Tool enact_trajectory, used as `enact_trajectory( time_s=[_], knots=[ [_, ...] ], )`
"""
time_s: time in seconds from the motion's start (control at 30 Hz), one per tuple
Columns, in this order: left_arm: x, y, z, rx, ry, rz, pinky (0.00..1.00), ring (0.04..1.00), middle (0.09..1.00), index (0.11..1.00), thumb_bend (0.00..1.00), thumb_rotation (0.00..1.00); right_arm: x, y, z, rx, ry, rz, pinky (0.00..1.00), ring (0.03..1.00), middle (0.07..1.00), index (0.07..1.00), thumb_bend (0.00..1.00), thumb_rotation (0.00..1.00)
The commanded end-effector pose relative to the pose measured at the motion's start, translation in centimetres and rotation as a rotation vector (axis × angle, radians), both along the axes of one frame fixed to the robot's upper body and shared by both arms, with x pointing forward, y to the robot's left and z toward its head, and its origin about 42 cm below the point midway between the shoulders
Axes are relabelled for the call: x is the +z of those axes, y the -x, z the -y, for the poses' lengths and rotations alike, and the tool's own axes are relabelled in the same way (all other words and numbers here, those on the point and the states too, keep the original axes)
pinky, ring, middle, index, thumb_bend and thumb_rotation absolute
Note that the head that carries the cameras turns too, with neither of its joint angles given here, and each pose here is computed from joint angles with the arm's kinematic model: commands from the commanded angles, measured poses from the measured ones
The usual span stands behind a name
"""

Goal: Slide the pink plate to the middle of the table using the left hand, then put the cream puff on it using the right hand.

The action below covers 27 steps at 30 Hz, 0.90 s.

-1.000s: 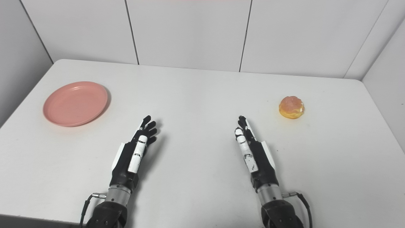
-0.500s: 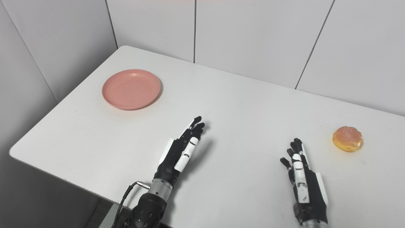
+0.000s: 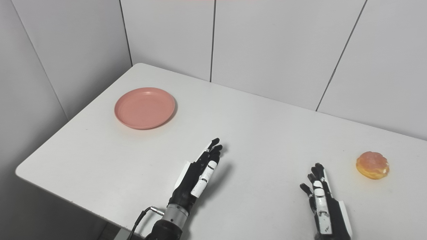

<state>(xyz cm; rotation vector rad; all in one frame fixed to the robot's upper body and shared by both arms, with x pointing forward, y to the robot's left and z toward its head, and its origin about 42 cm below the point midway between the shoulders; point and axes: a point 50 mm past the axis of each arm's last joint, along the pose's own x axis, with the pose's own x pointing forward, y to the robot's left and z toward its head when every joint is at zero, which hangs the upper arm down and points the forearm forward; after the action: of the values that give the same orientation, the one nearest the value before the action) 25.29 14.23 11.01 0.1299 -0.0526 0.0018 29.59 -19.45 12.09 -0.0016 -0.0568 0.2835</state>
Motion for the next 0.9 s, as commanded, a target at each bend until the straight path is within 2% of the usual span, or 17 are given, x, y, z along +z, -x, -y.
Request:
enact_trajectory(
  time_s=[0.0,0.37,0.7,0.87],
  knots=[
    [-0.9,0.6,0.7,-0.011,0.008,-0.035,0.87,0.911,0.919,0.917,0.49,1.00,1.6,-0.5,-0.5,0.006,-0.024,0.069,1.00,1.000,1.000,1.000,0.05,1.00],
    [0.9,0.2,-0.3,-0.021,-0.009,0.007,0.86,0.902,0.914,0.909,0.50,1.00,1.7,-0.5,-1.2,0.007,-0.039,0.078,1.00,1.000,1.000,1.000,0.06,1.00],
    [4.6,-0.1,-2.2,-0.081,0.006,0.038,0.86,0.900,0.912,0.900,0.47,1.00,1.8,-0.4,-1.6,0.006,-0.051,0.063,1.00,1.000,1.000,1.000,0.06,1.00],
    [7.4,-0.4,-3.3,-0.112,0.044,0.097,0.88,0.901,0.919,0.907,0.49,1.00,1.8,-0.4,-1.6,0.008,-0.037,0.060,1.00,1.000,1.000,1.000,0.07,1.00]
  ],
)
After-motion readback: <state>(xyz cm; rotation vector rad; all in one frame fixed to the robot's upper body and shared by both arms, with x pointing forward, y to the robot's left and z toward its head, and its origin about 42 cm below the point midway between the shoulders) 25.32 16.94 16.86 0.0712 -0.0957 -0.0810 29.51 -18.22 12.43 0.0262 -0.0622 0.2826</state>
